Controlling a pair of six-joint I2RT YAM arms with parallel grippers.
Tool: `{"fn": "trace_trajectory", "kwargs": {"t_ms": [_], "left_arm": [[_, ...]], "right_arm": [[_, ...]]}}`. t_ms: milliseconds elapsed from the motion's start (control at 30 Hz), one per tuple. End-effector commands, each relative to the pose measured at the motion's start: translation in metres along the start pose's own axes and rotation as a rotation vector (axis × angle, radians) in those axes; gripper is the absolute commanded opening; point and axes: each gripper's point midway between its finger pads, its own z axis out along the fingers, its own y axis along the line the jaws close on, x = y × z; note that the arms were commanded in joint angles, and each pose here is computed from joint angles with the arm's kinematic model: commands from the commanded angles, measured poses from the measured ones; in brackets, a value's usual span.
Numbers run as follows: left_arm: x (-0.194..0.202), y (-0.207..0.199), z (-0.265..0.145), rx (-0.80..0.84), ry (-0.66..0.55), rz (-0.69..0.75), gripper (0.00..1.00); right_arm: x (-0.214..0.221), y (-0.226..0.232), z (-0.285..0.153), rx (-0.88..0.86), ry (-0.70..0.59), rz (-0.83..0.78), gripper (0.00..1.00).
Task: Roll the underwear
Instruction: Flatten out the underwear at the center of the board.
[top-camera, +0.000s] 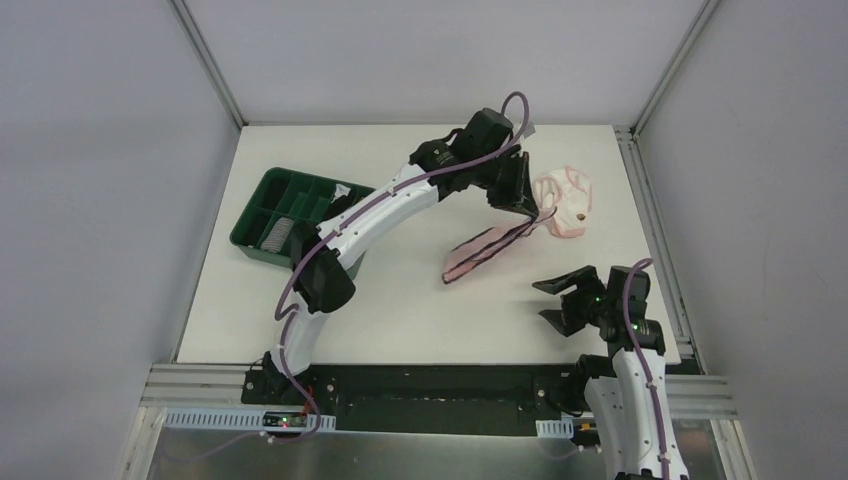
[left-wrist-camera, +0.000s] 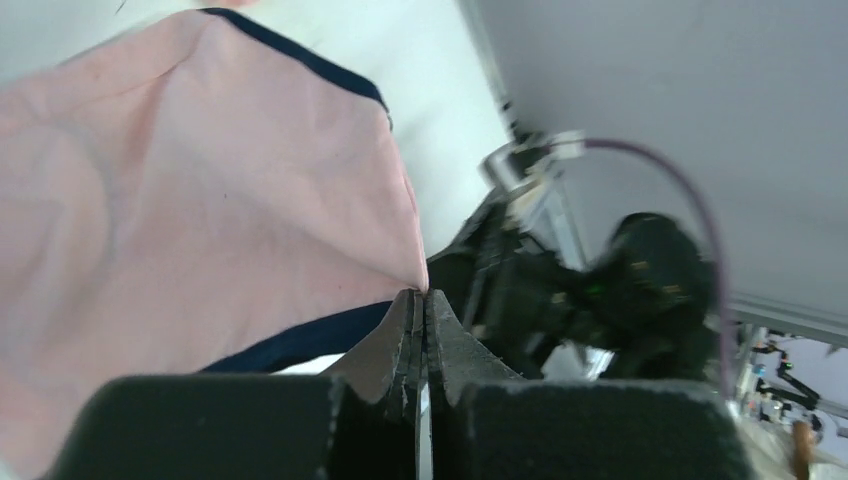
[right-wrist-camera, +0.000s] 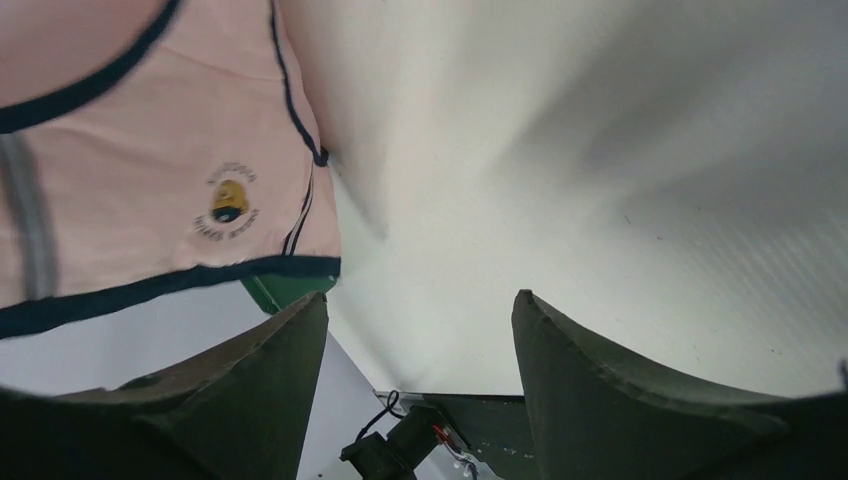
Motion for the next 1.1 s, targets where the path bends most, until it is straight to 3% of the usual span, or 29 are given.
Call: {"fn": "trace_trajectory", "kwargs": {"t_ms": [0, 67, 133, 267, 400, 533, 733, 1067], "left_arm": [[-0.035, -0.058, -0.021, 0.159, -0.058, -0.031, 0.00], [-0.055, -0.075, -0.039, 0.196, -0.123, -0.037, 0.00], [-0.067, -0.060, -0.050, 0.153, -0.166, -0.065, 0.00], [-0.062, 0.021, -0.062, -0.050, -0.204, -0.156, 0.00], [-0.009, 0.121, -0.061, -0.210, -0.150, -0.287, 0.00], [0.052, 0.189, -0.064, -0.331, -0.107, -0.392, 0.00], [0.082, 0.229, -0.068, -0.462, -0.113, -0.401, 0.00], [0.092, 0.235, -0.067, -0.479, -0.090, -0.411, 0.00]], "right_arm": [[-0.014, -0.007, 0.001, 0.049, -0.075, 0.015, 0.71], [-0.020, -0.005, -0.004, 0.064, -0.100, -0.006, 0.72], [-0.024, -0.003, -0.009, 0.080, -0.114, -0.038, 0.72], [-0.028, -0.005, -0.015, 0.127, -0.128, -0.085, 0.72], [-0.023, -0.009, -0.010, 0.119, -0.098, -0.073, 0.72], [-0.013, -0.020, -0.001, 0.119, -0.049, -0.017, 0.73], [0.004, -0.036, 0.009, 0.125, 0.027, 0.038, 0.70], [0.022, -0.063, 0.025, 0.159, 0.053, 0.053, 0.59]]}}
